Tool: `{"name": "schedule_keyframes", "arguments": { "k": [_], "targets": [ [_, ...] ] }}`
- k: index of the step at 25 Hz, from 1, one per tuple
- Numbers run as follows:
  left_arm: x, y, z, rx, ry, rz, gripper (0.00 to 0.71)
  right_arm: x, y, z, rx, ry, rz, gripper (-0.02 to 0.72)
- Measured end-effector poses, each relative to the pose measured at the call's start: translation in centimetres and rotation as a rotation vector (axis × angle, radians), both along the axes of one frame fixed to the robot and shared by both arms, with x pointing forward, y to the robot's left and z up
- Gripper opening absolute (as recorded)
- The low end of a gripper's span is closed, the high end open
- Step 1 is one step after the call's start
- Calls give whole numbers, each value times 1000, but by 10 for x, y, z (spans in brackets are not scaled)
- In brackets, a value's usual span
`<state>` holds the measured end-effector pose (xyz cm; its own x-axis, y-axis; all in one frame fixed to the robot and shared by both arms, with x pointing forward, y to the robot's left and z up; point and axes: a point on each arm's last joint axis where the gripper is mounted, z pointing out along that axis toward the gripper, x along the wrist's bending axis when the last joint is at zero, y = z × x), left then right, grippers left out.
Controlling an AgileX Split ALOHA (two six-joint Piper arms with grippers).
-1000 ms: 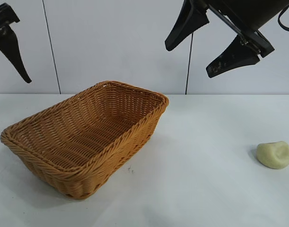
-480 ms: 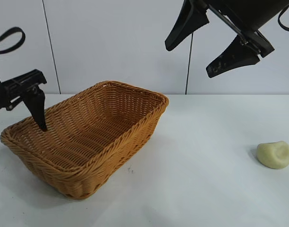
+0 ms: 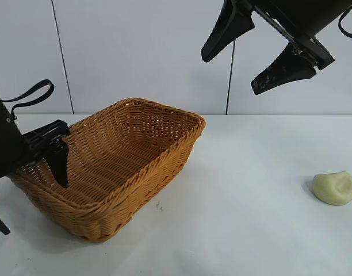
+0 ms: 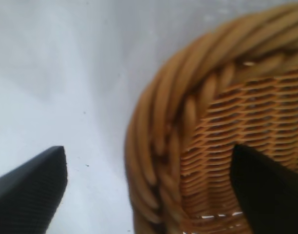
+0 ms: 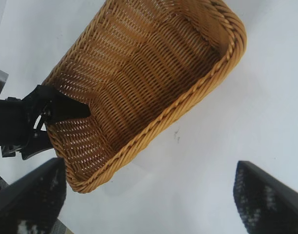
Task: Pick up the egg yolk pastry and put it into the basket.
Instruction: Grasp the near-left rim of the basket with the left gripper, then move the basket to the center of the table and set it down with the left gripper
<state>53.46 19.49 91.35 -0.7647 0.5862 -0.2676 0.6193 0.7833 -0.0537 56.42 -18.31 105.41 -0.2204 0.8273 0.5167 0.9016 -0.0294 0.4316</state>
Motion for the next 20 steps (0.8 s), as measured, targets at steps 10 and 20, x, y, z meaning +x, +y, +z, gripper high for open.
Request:
{"name": "schedule_keyframes", "arguments": {
  "k": [10,20],
  "targets": [
    [19,-10,30,15,-28,-226,143,0,0,0,0,-1,-1,642],
    [61,0,53,32,-38,-481,143,0,0,0,-3,-1,1,642]
  ]
}}
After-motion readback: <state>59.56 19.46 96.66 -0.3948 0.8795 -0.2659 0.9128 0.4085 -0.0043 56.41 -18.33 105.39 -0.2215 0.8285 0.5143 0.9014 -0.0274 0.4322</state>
